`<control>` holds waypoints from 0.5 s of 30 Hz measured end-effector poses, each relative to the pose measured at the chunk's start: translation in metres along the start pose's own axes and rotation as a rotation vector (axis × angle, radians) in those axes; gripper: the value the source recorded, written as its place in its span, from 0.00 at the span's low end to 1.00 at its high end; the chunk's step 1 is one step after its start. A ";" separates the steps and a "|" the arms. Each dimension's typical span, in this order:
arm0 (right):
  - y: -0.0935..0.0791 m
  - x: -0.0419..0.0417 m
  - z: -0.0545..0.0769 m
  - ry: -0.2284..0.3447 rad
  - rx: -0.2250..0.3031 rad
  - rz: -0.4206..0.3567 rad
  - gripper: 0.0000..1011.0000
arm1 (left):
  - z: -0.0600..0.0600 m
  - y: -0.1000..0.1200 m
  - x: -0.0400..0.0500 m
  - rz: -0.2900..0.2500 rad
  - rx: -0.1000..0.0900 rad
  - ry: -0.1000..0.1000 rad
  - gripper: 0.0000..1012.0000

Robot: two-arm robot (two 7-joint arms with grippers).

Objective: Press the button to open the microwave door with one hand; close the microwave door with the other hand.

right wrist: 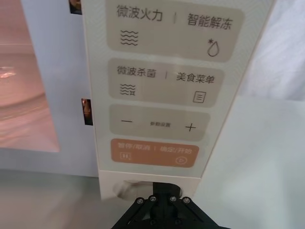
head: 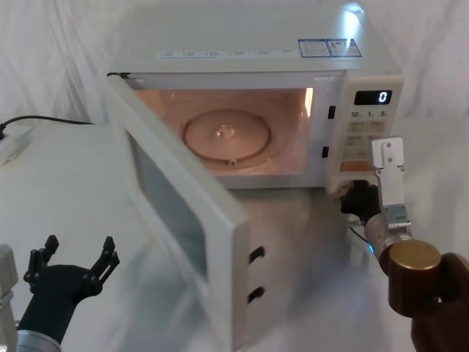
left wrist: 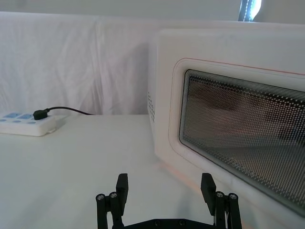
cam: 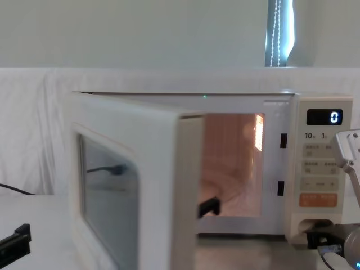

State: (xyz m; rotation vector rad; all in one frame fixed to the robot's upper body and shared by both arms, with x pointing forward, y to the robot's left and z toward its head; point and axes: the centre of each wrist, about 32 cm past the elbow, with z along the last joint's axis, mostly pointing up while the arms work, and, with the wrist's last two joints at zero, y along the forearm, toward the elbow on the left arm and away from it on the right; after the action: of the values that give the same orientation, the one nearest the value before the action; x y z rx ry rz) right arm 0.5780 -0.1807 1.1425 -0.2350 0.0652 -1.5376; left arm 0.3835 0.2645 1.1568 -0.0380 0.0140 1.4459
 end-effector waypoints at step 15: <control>-0.015 0.0064 0.007 -0.020 -0.027 0.061 0.00 | 0.000 0.000 0.0000 0.000 0.000 0.000 0.99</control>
State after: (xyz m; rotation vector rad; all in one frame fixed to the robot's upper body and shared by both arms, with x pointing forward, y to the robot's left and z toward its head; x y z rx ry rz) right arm 0.5650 -0.1865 1.1531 -0.2673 0.0773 -1.4739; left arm 0.3835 0.2645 1.1568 -0.0380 0.0141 1.4460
